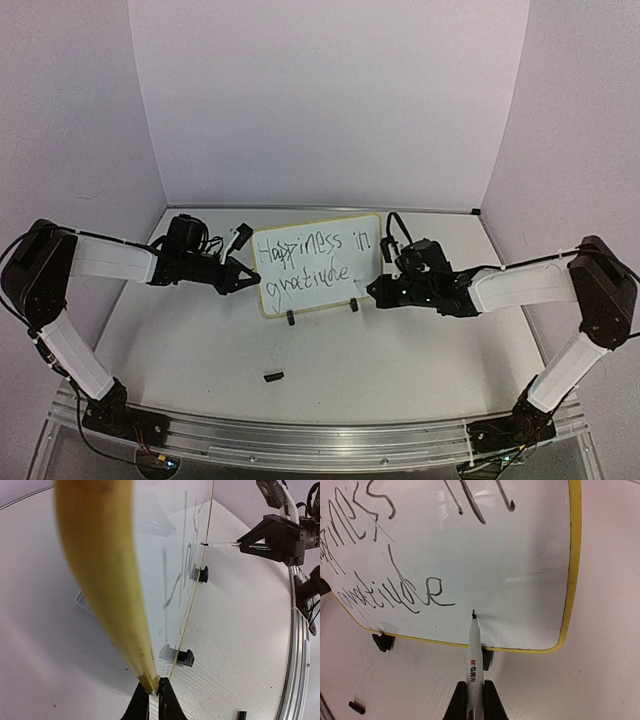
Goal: Write a sentence on the whiteboard
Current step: Write a sentence on the whiteboard, then pick up the pen cap from the center of the board.
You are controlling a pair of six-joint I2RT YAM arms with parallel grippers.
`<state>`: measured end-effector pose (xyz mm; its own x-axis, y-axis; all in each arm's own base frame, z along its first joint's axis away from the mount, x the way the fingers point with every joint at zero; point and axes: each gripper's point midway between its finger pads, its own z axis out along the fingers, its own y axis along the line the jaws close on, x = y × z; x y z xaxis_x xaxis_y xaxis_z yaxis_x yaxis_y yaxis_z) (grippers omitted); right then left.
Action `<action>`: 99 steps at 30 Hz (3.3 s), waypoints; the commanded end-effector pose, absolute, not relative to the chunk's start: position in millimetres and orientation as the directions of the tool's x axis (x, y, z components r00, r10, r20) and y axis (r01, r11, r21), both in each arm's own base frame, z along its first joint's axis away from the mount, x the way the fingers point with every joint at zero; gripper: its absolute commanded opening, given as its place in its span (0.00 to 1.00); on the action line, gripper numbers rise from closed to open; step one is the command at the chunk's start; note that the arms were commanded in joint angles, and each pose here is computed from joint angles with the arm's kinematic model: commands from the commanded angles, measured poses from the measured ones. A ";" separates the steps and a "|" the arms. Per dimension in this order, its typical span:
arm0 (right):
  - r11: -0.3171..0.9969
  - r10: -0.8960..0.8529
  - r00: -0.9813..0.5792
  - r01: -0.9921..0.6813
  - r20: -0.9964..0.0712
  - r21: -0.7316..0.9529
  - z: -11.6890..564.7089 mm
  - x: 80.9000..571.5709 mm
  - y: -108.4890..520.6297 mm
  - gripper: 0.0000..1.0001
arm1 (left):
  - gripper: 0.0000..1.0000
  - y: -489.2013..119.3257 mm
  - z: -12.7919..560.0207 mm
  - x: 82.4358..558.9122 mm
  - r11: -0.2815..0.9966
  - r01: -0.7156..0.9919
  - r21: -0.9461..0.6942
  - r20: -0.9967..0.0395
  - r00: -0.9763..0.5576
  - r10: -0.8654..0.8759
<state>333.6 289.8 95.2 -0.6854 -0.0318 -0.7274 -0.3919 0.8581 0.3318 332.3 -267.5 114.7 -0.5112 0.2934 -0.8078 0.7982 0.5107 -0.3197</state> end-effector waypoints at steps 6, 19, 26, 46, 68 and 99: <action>0.856 -0.009 -0.650 -0.397 -0.760 0.330 113.6 344.5 292.9 0.00 | 0.00 -259.1 118.0 347.9 0.571 0.785 -0.240 -0.821 -0.478 0.311; 0.834 -0.041 -0.594 -0.464 -0.804 0.300 167.1 312.9 269.8 0.00 | 0.38 -254.7 129.1 349.3 0.600 0.764 -0.237 -0.833 -0.478 0.278; 0.844 -0.053 -0.589 -0.458 -0.806 0.279 175.8 302.3 256.4 0.00 | 0.62 -248.1 141.4 344.1 0.622 0.749 -0.229 -0.844 -0.471 0.256; 0.749 -0.114 -0.616 -0.569 -0.780 0.340 191.0 276.6 270.5 0.00 | 0.78 -281.5 85.5 193.5 0.608 0.722 -0.331 -0.671 -0.633 0.387; 0.729 -0.106 -0.641 -0.570 -0.761 0.379 185.0 265.2 269.1 0.00 | 0.57 -307.0 28.7 147.2 0.547 0.786 -0.289 -0.521 -0.608 0.599; 0.672 -0.122 -0.656 -0.607 -0.745 0.424 186.9 248.9 274.2 0.00 | 0.03 -311.7 -5.3 121.0 0.554 0.788 -0.269 -0.399 -0.615 0.680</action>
<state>258.3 267.7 175.5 -0.6569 -0.1224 -0.7439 -0.5704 0.7260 0.3842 127.4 -322.3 12.5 -0.5978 0.6477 -0.4724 0.7993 0.5264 -0.2898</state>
